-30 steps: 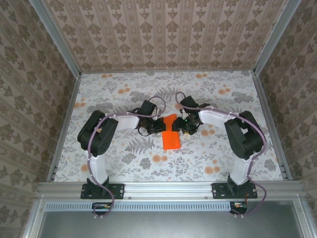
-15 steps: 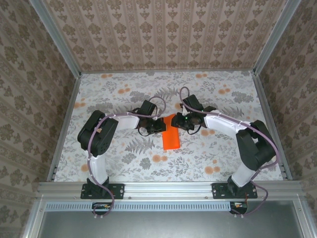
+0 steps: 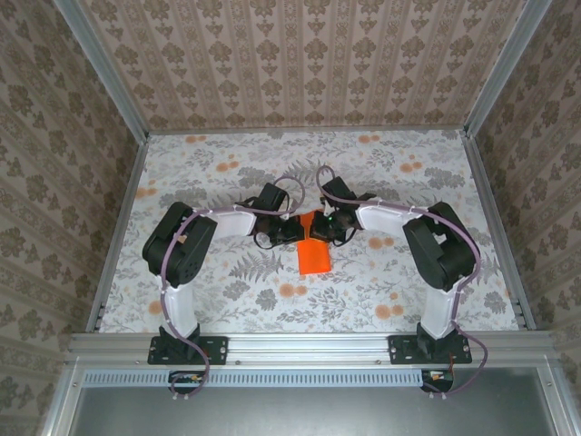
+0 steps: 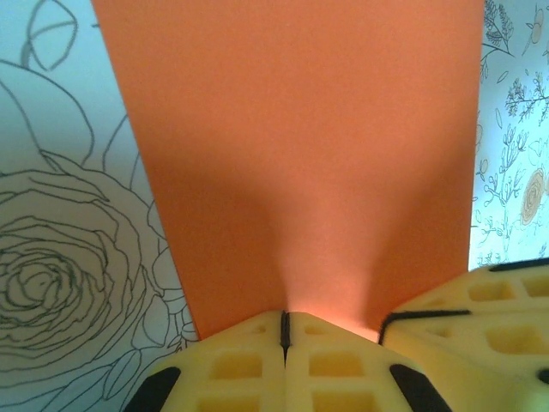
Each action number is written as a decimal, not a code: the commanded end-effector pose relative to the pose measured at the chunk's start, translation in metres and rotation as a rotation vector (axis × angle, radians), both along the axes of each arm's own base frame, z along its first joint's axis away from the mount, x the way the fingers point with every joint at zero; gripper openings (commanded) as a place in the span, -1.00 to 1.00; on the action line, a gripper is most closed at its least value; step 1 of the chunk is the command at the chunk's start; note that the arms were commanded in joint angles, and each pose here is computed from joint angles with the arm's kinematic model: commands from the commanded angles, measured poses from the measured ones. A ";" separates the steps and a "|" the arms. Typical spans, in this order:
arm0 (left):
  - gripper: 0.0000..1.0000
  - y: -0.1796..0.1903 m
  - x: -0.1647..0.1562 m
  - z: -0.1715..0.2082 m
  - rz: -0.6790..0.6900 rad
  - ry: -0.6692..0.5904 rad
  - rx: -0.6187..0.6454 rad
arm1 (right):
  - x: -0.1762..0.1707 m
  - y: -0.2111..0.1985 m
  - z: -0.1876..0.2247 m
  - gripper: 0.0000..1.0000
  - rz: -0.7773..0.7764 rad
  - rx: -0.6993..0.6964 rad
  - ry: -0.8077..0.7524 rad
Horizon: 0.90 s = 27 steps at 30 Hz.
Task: Fold a paper plane with a square sheet of paper (pick it up from the middle)
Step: Fold the square sheet of paper in half at the center of the table.
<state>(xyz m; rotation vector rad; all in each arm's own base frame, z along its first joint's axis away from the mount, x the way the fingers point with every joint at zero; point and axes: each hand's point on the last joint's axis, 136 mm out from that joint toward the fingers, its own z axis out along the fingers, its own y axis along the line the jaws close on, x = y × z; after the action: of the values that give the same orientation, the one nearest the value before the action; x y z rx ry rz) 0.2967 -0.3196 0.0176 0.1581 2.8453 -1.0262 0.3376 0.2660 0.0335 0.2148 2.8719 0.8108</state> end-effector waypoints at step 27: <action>-1.00 0.097 -0.082 -0.105 0.017 0.308 0.470 | -0.029 -0.061 -0.031 -1.00 0.046 -0.053 0.046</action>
<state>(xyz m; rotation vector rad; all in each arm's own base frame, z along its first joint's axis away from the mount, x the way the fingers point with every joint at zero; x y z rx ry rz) 0.2941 -0.3169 0.0107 0.1452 2.8820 -1.0027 0.3269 0.2314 0.0149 0.1437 2.8784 0.8474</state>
